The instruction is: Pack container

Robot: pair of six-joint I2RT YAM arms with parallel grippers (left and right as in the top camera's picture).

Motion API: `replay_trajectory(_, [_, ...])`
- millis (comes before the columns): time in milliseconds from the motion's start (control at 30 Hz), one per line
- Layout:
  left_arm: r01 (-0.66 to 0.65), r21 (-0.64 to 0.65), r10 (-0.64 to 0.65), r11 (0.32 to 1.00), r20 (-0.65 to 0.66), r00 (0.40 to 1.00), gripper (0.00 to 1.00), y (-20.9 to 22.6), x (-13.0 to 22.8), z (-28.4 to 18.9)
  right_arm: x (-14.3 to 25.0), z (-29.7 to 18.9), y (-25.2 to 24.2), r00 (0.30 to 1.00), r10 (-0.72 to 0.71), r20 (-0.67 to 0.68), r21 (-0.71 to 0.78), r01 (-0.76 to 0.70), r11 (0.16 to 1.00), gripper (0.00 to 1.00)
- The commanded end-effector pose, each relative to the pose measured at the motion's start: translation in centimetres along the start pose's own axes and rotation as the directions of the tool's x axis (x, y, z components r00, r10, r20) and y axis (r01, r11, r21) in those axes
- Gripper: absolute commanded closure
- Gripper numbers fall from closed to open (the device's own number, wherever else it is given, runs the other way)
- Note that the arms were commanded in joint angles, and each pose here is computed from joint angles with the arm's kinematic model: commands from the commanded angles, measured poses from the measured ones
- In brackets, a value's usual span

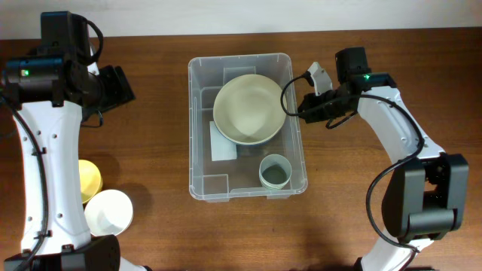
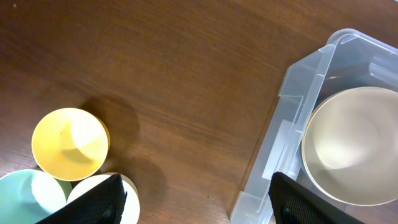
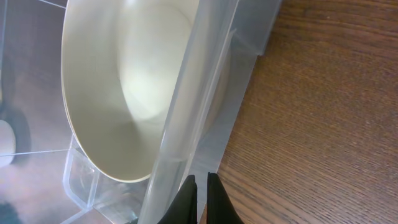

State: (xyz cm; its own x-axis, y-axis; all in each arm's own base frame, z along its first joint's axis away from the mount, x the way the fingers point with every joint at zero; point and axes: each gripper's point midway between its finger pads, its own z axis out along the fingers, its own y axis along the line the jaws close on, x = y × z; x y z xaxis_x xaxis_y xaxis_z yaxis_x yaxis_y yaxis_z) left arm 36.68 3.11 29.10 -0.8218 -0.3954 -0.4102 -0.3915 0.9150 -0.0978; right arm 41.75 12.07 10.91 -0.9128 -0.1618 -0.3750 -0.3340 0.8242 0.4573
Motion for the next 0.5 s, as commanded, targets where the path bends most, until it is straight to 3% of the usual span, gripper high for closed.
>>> replay_trajectory(0, [-0.009,0.005,0.009,1.0,-0.002,1.0,0.24,0.0,0.0,0.0,0.0,0.3,1.5,0.999,-0.041,0.004,-0.081,0.041,0.996,0.96])
replay_trajectory(333, [-0.009,0.005,0.009,1.0,-0.002,1.0,0.24,0.0,0.0,0.0,-0.1,0.2,1.7,0.999,-0.043,0.009,-0.097,0.044,0.994,0.96])
replay_trajectory(467, [-0.01,0.005,0.01,1.0,-0.003,1.0,0.24,0.0,0.0,0.0,0.2,0.1,-1.6,0.999,0.04,-0.009,0.093,-0.039,0.995,0.9])
